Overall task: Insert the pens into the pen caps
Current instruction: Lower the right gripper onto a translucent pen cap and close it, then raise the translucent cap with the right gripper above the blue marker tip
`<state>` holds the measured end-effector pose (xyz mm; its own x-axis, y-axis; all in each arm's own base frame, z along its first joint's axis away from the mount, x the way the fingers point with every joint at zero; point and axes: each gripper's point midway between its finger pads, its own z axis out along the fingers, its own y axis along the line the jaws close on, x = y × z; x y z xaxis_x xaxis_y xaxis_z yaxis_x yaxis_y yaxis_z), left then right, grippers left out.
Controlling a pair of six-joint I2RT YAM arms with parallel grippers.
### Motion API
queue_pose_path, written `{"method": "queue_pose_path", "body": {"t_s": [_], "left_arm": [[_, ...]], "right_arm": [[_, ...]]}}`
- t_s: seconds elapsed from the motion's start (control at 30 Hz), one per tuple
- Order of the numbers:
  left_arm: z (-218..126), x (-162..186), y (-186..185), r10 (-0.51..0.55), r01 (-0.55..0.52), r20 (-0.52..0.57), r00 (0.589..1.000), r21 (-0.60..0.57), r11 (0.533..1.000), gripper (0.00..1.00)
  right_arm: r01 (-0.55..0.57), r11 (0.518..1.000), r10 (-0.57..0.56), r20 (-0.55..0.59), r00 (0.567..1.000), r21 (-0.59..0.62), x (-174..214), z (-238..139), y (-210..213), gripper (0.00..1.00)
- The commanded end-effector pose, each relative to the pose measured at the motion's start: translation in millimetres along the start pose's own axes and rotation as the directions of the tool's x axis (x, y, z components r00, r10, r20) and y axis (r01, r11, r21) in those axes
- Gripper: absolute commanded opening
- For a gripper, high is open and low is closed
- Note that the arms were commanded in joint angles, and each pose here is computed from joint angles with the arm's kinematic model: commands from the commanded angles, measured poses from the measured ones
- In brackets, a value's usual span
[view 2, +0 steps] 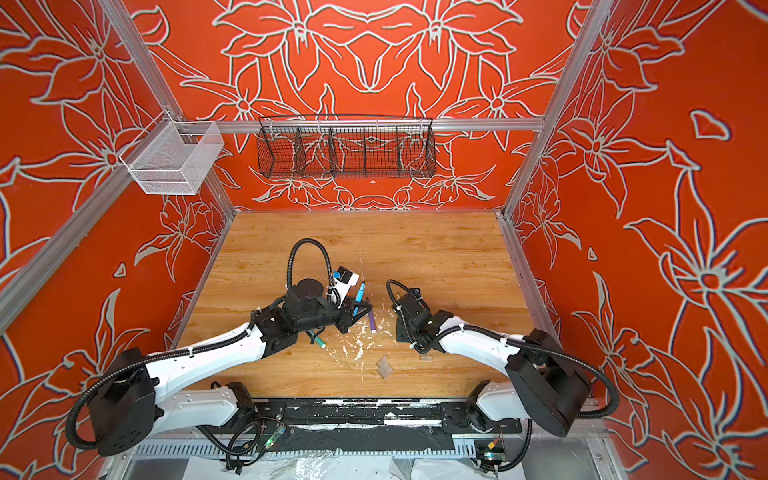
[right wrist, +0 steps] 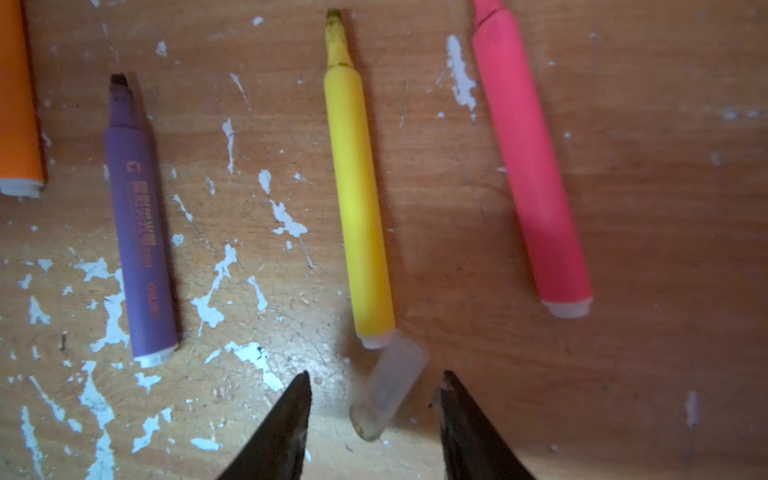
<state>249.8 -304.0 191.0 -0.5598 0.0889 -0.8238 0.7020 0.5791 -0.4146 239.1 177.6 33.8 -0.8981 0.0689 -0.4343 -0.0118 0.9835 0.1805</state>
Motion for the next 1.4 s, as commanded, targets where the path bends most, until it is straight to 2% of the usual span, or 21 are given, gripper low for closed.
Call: {"method": "queue_pose_path", "body": {"t_s": [0.0,0.27,0.37,0.47,0.6,1.1,1.17,1.23,1.37], "left_arm": [[0.8,-12.3,-8.0,0.023,-0.024,0.024,0.999,0.034,0.999,0.0],[0.1,-11.8,-7.8,0.024,-0.025,0.023,0.999,0.032,0.999,0.0],[-0.2,-12.0,-7.9,0.025,-0.026,0.026,0.999,0.031,0.999,0.0],[-0.1,-12.1,-7.3,0.023,-0.024,0.026,0.999,0.03,0.999,0.0],[0.2,-12.3,-8.6,0.024,-0.025,0.025,0.999,0.036,0.999,0.0],[-1.4,-13.0,-8.1,0.03,-0.03,0.031,0.999,0.032,0.999,0.0],[-1.6,-13.3,-9.0,0.03,-0.032,0.033,0.999,0.035,0.999,0.0],[-1.7,-12.5,-9.9,0.032,-0.033,0.032,0.999,0.04,0.999,0.0],[-2.2,-12.8,-9.6,0.032,-0.033,0.036,0.999,0.041,0.999,0.0]], "right_arm": [[0.008,1.0,-0.008,-0.004,1.0,0.0,-7.2,3.8,7.3,0.48],[0.011,0.996,-0.011,0.001,1.0,0.093,-3.7,3.9,-12.6,0.42],[0.01,0.995,-0.01,0.003,1.0,0.1,-2.1,1.9,-15.8,0.35],[0.024,0.995,-0.023,-0.008,1.0,0.093,0.8,4.5,-15.2,0.33],[0.044,0.989,-0.039,-0.039,0.998,0.139,4.8,9.0,-21.6,0.25],[0.056,0.981,-0.044,-0.069,0.997,0.184,13.0,14.0,-31.6,0.25],[0.054,0.981,-0.042,-0.068,0.997,0.188,13.8,15.1,-32.6,0.21],[0.05,0.98,-0.038,-0.064,0.997,0.191,14.0,14.7,-33.6,0.14],[0.029,0.983,-0.023,-0.035,0.999,0.18,11.3,11.2,-33.9,0.12]]}}
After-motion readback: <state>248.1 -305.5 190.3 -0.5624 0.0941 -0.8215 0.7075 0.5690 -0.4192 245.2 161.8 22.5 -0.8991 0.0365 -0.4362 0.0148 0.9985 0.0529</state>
